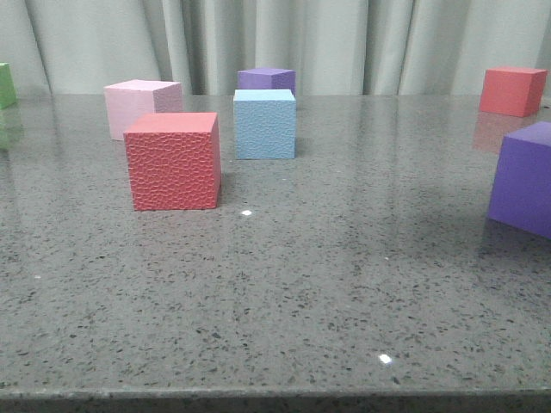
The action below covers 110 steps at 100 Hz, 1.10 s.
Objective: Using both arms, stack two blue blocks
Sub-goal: 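Lift the cube with the left gripper and move it above the placed cube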
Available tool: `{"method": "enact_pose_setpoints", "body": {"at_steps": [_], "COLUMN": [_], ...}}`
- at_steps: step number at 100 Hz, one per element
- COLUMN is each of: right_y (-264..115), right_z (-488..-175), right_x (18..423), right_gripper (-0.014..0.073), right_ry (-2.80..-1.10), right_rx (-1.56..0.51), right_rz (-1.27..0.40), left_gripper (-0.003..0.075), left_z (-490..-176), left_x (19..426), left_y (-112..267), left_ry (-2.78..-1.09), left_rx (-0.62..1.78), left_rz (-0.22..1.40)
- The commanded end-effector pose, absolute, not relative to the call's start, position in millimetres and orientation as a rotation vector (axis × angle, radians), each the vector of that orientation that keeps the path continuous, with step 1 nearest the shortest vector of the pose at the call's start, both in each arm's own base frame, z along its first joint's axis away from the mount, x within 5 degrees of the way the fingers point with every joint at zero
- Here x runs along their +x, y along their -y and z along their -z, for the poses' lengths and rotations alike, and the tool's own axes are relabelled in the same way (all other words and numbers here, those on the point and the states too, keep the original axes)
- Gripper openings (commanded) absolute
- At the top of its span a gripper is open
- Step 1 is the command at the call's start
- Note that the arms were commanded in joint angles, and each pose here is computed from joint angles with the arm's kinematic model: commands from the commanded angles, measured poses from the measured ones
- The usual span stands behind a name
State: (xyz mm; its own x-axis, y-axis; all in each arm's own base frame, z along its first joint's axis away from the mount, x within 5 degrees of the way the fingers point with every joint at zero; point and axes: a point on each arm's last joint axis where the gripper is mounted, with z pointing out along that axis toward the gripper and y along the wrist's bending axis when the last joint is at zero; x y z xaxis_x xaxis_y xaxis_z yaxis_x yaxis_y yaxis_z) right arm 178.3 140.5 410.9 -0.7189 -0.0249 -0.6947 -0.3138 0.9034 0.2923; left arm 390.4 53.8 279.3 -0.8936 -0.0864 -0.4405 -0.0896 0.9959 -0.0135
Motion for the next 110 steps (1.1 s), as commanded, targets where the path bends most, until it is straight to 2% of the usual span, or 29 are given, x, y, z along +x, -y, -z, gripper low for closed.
{"method": "enact_pose_setpoints", "body": {"at_steps": [1,19,55,83,110], "right_y": [-137.0,-137.1,-124.8,-111.3,-95.3], "right_z": [-429.5,-430.3,-438.3,-421.9,-406.0], "right_x": [175.0,175.7,172.6,160.4,141.6], "right_gripper": [0.0549,0.0549,0.0549,0.0549,0.0549], "right_ry": [-2.215,-2.202,-2.099,-2.050,-2.027], "right_rx": [-0.239,-0.240,-0.264,-0.292,-0.297], "right_rz": [-0.562,-0.561,-0.468,-0.425,-0.428], "left_gripper": [0.0351,0.0348,0.0348,0.0348,0.0347], "left_z": [-308.1,-318.7,-392.2,-433.9,-438.5], "left_x": [387.8,388.1,381.0,370.0,351.6], "left_y": [-53.2,-51.6,-29.1,46.0,131.2], "left_ry": [-2.578,-2.575,-2.507,-2.457,-2.449], "left_rx": [-0.124,-0.131,-0.322,-0.260,-0.199], "left_rz": [-0.014,0.013,0.159,0.287,0.350]}}
